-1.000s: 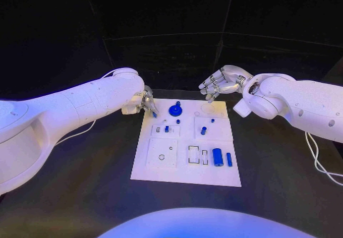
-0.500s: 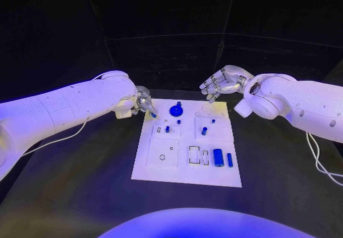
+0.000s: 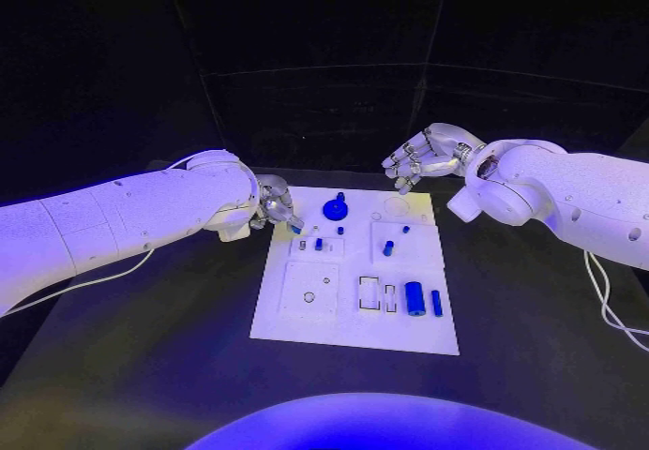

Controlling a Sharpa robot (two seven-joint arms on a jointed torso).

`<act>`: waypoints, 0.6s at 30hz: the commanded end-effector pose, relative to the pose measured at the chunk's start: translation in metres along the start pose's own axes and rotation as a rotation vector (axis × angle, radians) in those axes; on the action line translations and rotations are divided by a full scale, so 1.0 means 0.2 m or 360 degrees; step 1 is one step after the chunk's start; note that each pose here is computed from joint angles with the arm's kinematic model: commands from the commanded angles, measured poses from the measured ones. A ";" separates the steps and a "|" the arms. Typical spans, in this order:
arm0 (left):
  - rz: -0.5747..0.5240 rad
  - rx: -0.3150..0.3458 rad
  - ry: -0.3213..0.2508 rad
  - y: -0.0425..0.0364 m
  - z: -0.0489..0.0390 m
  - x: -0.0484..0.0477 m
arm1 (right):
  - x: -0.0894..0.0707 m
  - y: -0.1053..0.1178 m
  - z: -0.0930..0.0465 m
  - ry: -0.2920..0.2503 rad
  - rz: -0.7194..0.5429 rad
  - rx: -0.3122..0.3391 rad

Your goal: Assemble the parts on the task board

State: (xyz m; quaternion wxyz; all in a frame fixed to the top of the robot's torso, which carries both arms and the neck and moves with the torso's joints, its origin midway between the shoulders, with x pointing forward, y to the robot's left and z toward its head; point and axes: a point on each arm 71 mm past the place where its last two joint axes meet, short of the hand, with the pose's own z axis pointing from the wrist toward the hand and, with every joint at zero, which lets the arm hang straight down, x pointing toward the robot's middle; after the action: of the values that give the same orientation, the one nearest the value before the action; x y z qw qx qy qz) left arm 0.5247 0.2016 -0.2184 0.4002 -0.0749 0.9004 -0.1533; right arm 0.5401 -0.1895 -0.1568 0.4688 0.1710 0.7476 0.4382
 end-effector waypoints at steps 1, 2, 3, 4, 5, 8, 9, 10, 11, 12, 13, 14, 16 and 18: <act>0.0059 0.0032 -0.0116 -0.020 -0.013 -0.003 | -0.01 0.01 0.00 -0.0001 0.0004 -0.0016; 0.0073 0.0033 -0.0123 -0.023 -0.015 0.001 | -0.01 0.00 0.00 -0.0001 0.0004 -0.0016; 0.0089 0.0032 -0.0133 -0.026 -0.016 0.008 | 0.00 0.00 0.00 -0.0001 0.0004 -0.0016; 0.0097 0.0030 -0.0139 -0.028 -0.017 0.012 | 0.00 0.00 0.00 -0.0001 0.0004 -0.0016; 0.0104 0.0029 -0.0144 -0.029 -0.016 0.016 | 0.00 0.00 0.00 -0.0001 0.0004 -0.0016; 0.0117 0.0017 -0.0154 -0.030 -0.012 0.029 | 0.00 0.00 0.00 0.0000 0.0004 -0.0016; 0.0122 0.0012 -0.0153 -0.031 -0.010 0.035 | 0.00 0.00 0.00 0.0001 0.0005 -0.0016; 0.0129 0.0007 -0.0152 -0.031 -0.008 0.040 | 0.00 0.00 0.00 0.0001 0.0005 -0.0017; 0.0135 0.0003 -0.0151 -0.032 -0.007 0.045 | 0.00 0.00 0.00 0.0001 0.0005 -0.0017; 0.0140 0.0001 -0.0149 -0.033 -0.006 0.049 | 0.00 0.00 0.00 0.0001 0.0005 -0.0017; 0.0145 -0.0001 -0.0146 -0.034 -0.006 0.054 | 0.00 0.01 0.00 0.0001 0.0005 -0.0017; 0.0150 -0.0004 -0.0141 -0.036 -0.005 0.060 | 0.00 0.01 0.00 0.0002 0.0005 -0.0017; 0.0160 -0.0009 -0.0129 -0.041 -0.002 0.070 | 0.00 0.01 0.00 0.0003 0.0005 -0.0017; 0.0170 -0.0015 -0.0114 -0.044 0.000 0.079 | 0.00 0.01 0.00 0.0003 0.0005 -0.0017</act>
State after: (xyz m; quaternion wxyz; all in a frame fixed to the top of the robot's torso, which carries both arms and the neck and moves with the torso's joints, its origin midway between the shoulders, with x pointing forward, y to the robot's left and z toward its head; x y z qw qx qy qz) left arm 0.5141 0.1895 -0.2271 0.4319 -0.0441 0.8900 -0.1395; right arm 0.5400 -0.1891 -0.1577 0.4681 0.1712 0.7480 0.4383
